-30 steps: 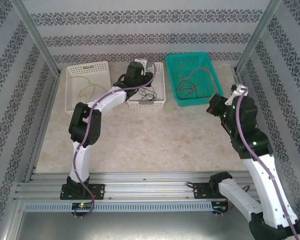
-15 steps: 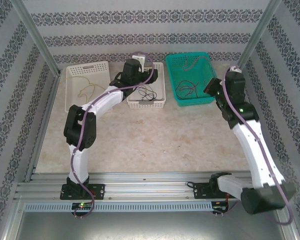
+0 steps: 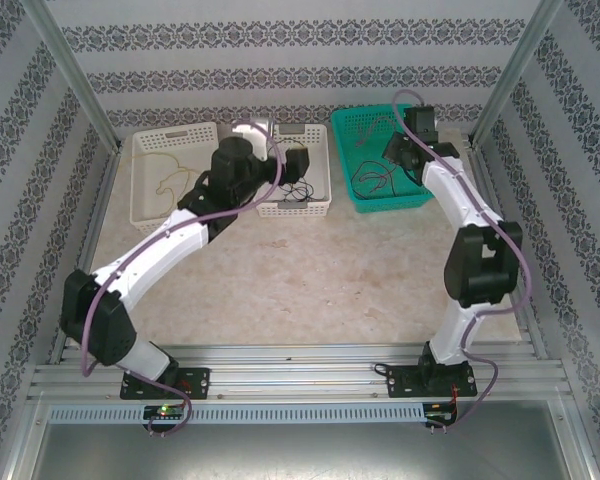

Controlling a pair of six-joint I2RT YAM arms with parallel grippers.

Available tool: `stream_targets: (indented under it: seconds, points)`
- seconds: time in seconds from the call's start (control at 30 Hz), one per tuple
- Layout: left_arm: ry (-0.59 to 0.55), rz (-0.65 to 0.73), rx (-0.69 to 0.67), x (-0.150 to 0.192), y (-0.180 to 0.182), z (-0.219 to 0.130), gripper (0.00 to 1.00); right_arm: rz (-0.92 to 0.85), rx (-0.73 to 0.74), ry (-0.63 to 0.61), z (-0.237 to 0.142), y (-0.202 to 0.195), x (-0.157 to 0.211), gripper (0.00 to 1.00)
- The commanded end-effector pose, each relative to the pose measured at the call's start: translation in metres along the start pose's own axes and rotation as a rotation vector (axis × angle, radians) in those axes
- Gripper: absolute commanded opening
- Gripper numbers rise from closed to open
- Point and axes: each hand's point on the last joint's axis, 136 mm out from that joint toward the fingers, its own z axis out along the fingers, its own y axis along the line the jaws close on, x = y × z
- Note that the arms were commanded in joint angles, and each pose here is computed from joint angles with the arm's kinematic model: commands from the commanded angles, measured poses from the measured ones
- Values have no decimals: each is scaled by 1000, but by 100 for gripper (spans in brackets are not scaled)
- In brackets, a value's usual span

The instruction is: Untangle the cables

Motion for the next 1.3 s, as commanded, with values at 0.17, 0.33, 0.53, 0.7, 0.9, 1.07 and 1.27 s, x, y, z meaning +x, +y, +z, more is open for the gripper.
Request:
stream_targets:
  seconds: [0.17,0.33,0.53,0.7,0.9,1.07,1.27]
  points:
    - [-22,-48,-93,15,19,-60,100,-38,117,118,49,-28,22,0]
    - [20,-47,-135,32,29,-81,100,-39,105,141,52,-27,28,0]
    - [77,-44,-173,55,41,-96,100,-52,105,156,49,-27,27,14]
    - [101,-39,-201,68,50,-112,100,-52,82,130,36,-23,21,35]
    - [121,-24,-231,73,58,-130,100,-58,48,64,4,-16,4,43]
    - [147,28,-316,76,74,-147,100,-71,-45,-123,-61,0,-20,61]
    - [154,123,-432,88,101,-166,100,-181,-163,-306,-119,9,-6,98]
